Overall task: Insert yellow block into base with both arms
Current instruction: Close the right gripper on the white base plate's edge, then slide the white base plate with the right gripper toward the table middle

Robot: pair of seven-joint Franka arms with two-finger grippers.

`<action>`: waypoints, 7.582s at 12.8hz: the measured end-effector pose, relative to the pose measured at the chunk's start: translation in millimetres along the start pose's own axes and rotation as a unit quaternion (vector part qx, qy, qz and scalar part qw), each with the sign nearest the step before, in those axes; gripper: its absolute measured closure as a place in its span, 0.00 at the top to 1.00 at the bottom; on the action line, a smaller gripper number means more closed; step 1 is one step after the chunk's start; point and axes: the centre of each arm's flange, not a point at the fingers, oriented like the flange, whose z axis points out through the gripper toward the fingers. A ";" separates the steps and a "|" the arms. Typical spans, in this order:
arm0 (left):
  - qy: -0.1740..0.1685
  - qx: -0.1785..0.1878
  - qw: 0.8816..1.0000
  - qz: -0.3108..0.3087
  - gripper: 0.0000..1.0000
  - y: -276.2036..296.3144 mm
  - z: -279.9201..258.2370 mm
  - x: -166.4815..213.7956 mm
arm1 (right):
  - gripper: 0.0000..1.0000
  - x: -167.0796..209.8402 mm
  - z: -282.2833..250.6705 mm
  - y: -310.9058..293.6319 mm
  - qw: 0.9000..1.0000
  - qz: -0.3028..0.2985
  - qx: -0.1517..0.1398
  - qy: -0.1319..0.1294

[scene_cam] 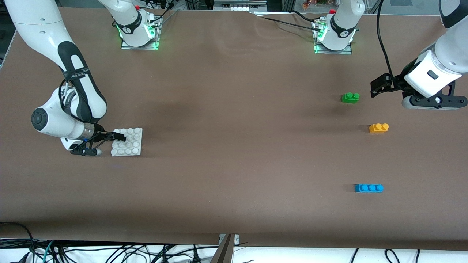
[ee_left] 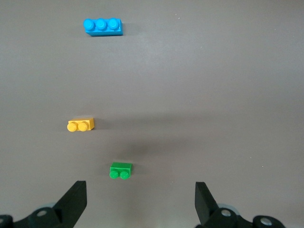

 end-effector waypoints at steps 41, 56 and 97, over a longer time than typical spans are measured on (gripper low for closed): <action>0.001 0.001 1.000 0.014 1.00 14.9 -1.1 -2.1 | 0.64 9.0 17.7 -120.7 0.999 -0.020 0.024 -0.008; 0.002 0.001 1.000 0.014 1.00 15.8 -1.5 -2.3 | 0.65 4.9 34.1 -205.4 1.000 -0.017 0.020 -0.011; 0.002 0.001 1.000 0.014 1.00 14.8 -1.6 -2.2 | 0.65 -36.7 77.7 -422.4 0.999 -0.012 0.046 -0.005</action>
